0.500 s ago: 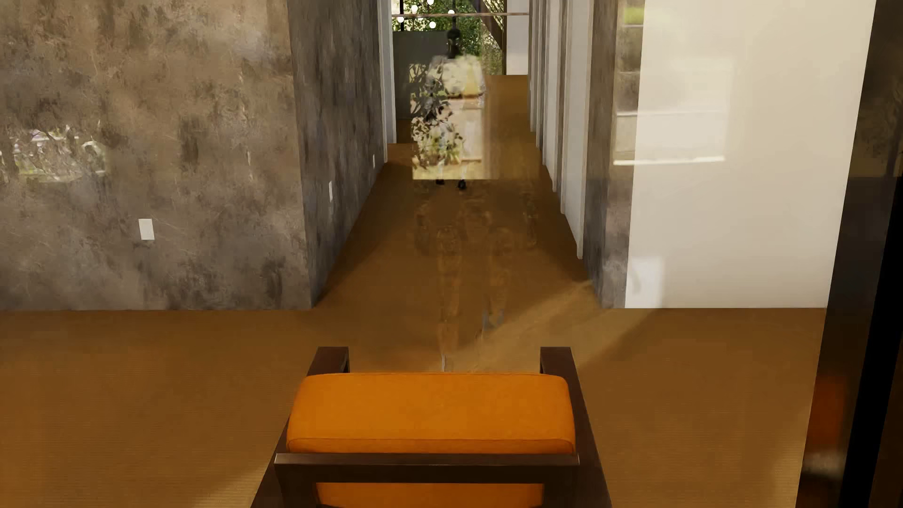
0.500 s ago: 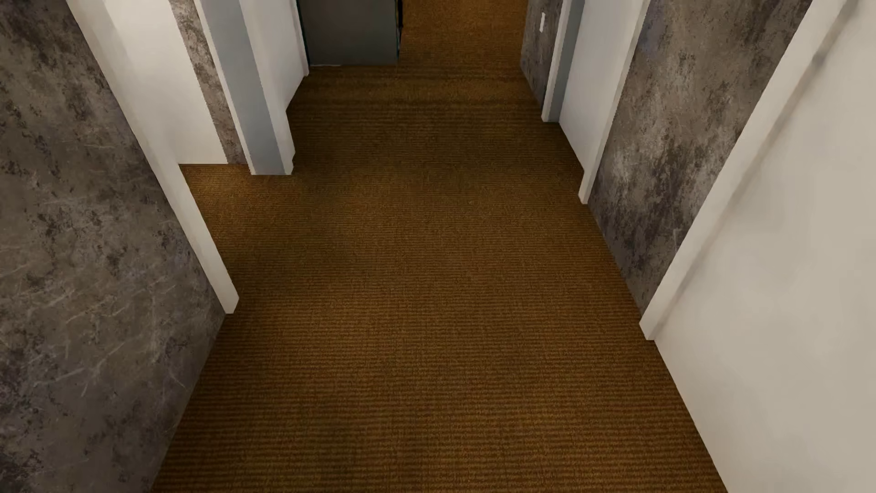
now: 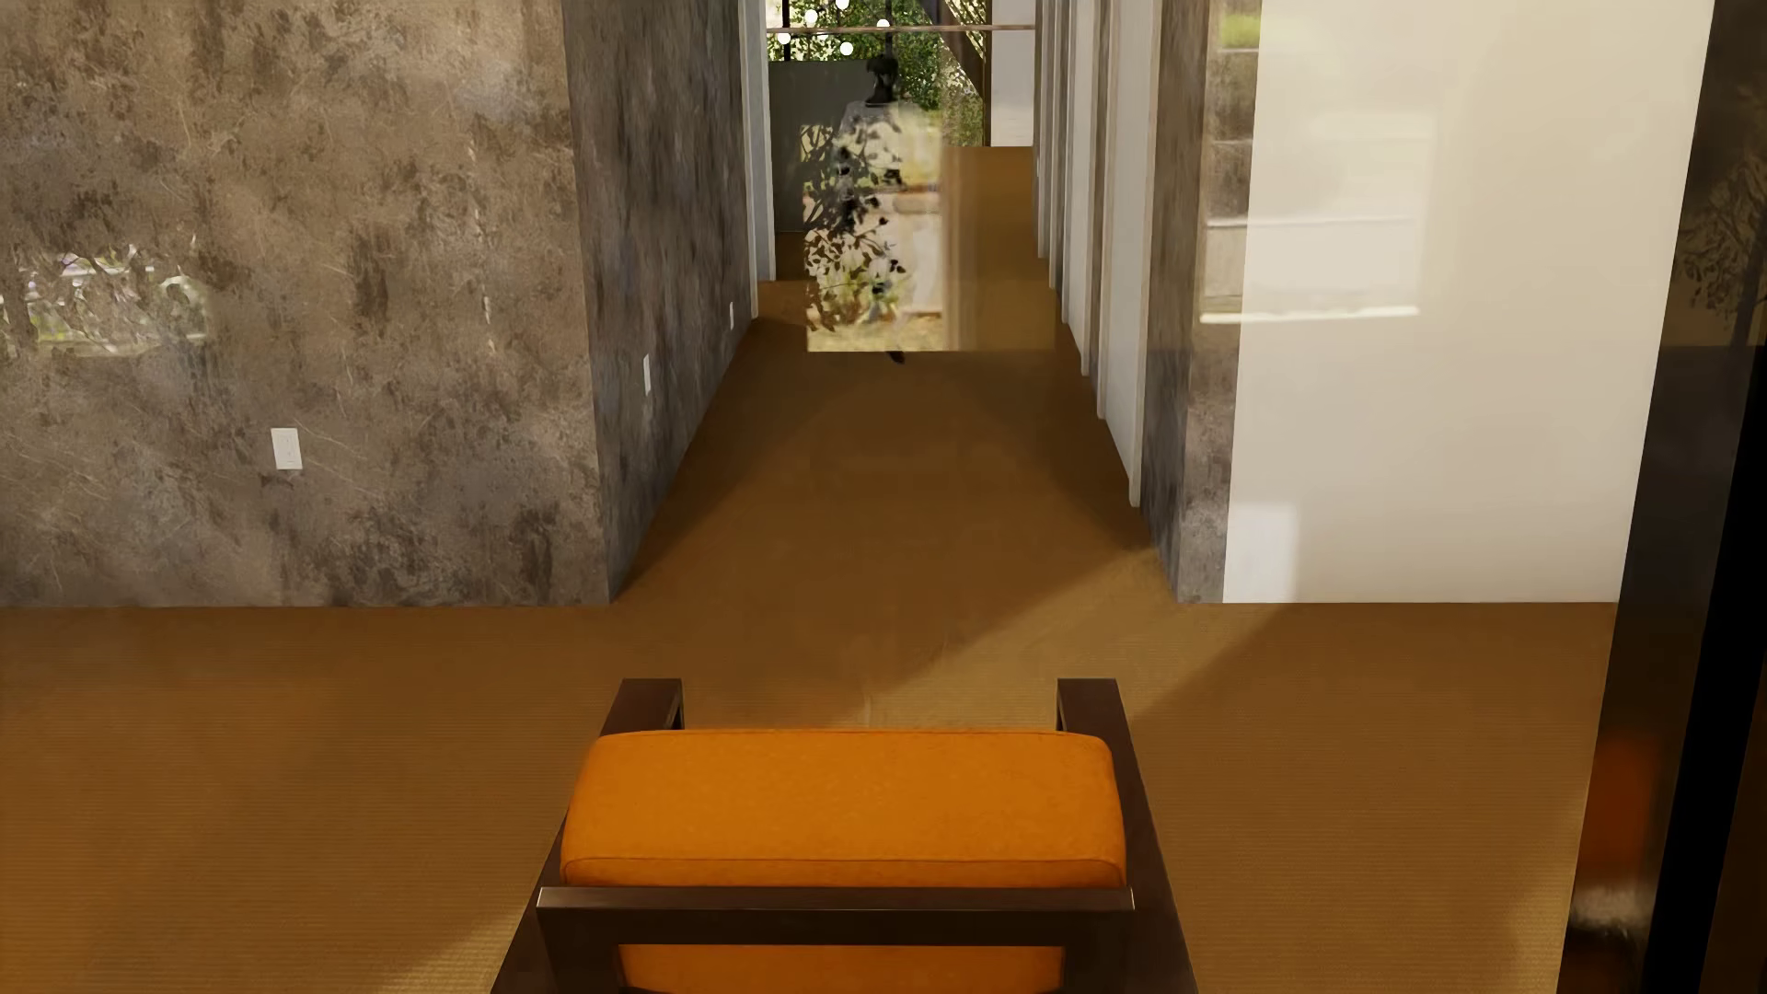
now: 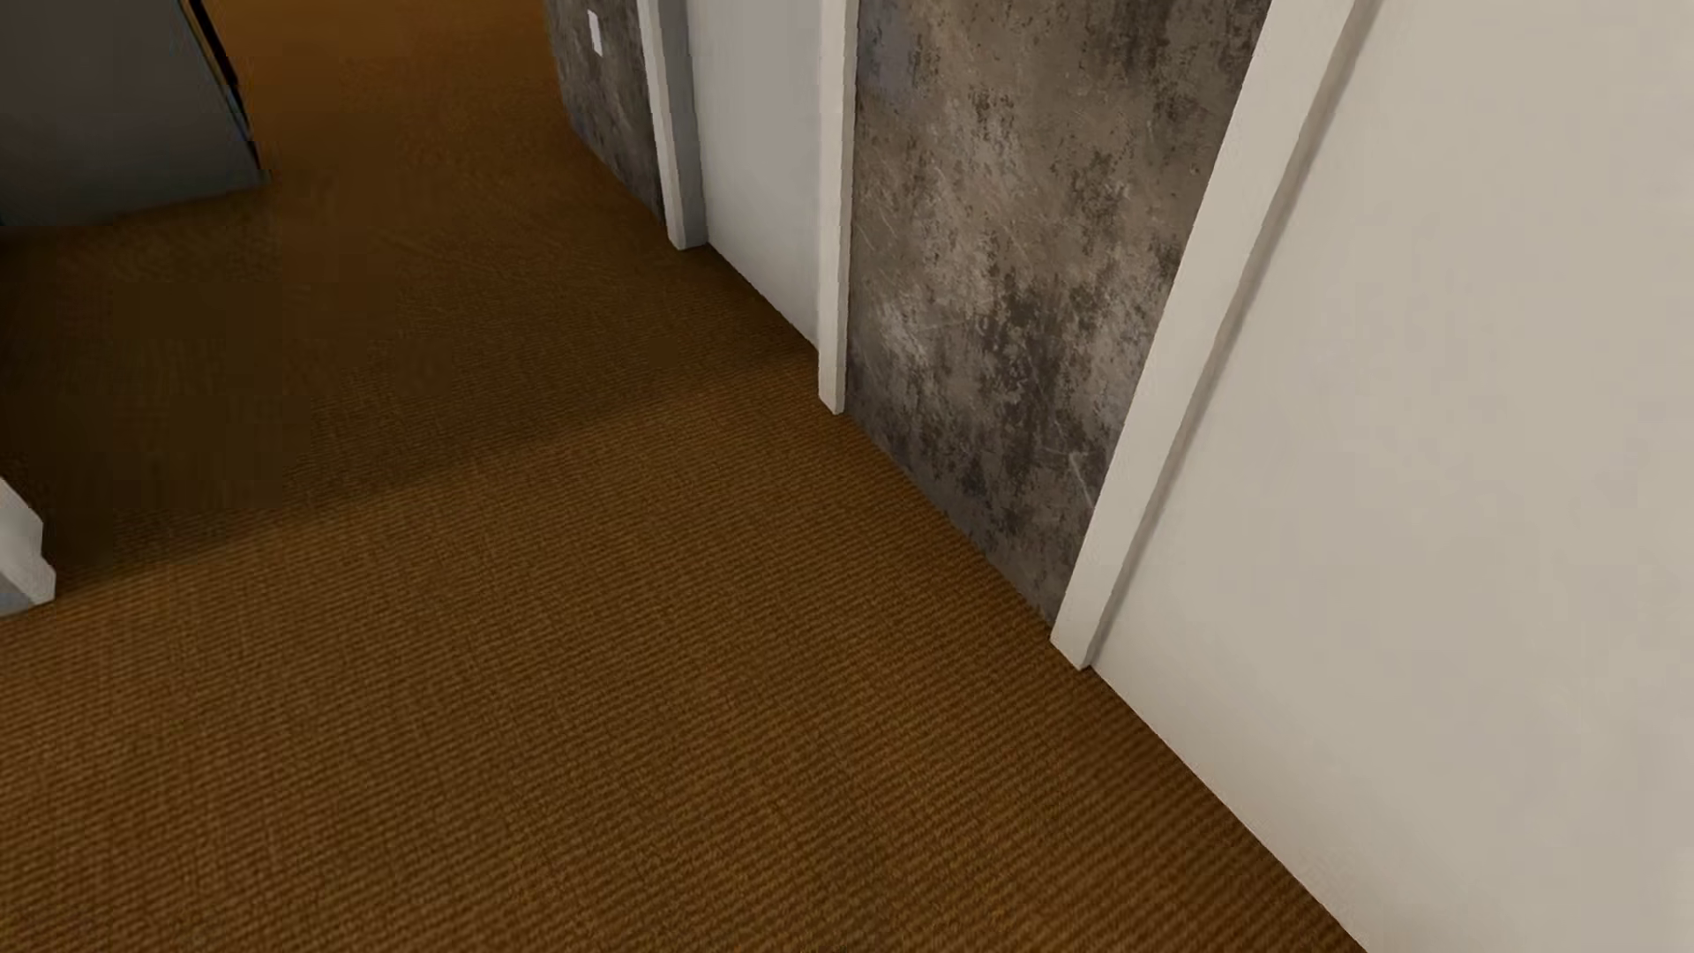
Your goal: Move towards the armchair
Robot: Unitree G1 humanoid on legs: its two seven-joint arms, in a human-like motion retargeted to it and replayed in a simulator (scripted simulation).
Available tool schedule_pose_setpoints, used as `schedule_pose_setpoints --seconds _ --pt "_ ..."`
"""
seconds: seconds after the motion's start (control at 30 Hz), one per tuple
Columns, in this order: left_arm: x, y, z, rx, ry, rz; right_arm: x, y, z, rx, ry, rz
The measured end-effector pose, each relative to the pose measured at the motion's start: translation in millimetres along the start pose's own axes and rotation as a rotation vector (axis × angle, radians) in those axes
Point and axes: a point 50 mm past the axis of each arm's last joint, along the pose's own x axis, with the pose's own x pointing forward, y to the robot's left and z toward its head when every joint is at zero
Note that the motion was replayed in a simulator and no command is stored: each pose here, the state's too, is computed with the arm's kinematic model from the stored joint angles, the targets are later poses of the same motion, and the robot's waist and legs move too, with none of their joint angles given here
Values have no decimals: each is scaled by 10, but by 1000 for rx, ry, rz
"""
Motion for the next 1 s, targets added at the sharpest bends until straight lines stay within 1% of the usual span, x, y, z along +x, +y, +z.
schedule_pose_setpoints --seconds 0.1,0.17,0.23,0.27,0.47,0.67,0.77,0.9,1.0 --pt "-33 474 311 -57 -132 143 -117 -20 -340 18 90 -12" --pt "-100 794 309 -150 -150 258 -166 -79 -427 22 107 -30" --pt "-167 1034 237 -223 -141 347 -187 -135 -421 5 94 -39" --pt "-185 1111 209 -243 -132 373 -185 -180 -434 24 102 -58" --pt "-178 1144 165 -182 -95 360 -145 -401 -208 51 23 -125" --pt "-126 1015 393 -135 -168 310 -114 -351 -101 55 -12 -112" --pt "-102 1012 664 -90 -247 294 -119 -219 -175 47 13 -75" --pt "-183 1029 1123 -20 -416 286 -155 87 -341 13 68 17" --pt "-229 928 1231 -21 -478 264 -176 241 -404 4 90 60"
